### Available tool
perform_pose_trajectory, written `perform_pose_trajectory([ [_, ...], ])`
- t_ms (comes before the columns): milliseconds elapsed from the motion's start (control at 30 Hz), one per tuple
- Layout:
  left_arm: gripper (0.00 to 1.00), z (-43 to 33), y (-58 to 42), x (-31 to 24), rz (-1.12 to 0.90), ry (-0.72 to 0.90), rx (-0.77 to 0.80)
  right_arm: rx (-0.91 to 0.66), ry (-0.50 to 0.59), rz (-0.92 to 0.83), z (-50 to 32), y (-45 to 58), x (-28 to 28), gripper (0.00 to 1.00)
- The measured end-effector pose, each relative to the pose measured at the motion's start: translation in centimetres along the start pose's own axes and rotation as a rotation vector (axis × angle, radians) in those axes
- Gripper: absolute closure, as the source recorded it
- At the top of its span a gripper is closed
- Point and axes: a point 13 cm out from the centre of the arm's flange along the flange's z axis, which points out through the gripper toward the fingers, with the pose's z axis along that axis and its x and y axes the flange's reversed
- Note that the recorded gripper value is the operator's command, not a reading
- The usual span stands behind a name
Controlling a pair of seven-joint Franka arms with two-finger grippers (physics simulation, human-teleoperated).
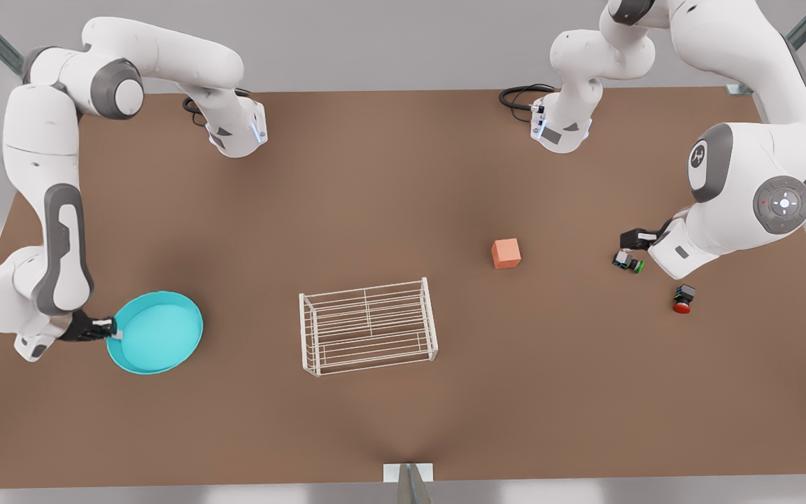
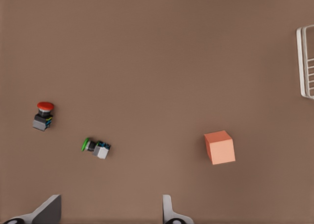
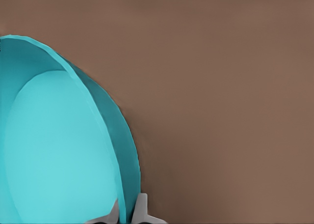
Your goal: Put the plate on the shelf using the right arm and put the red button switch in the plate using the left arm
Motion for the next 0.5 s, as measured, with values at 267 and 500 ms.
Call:
perform_pose_trajectory([
  [267,0.00,0.8,0.9,-0.6,-0.026,0.012,0.001,-0.292,0.005,-0.325,-6.1,28.2,-10.0,0.79],
  [500,0.00,2.8,5.2,-1.2,-0.081,0.038,0.004,-0.442,0.048,-0.417,-9.0,46.9,-11.5,0.79],
])
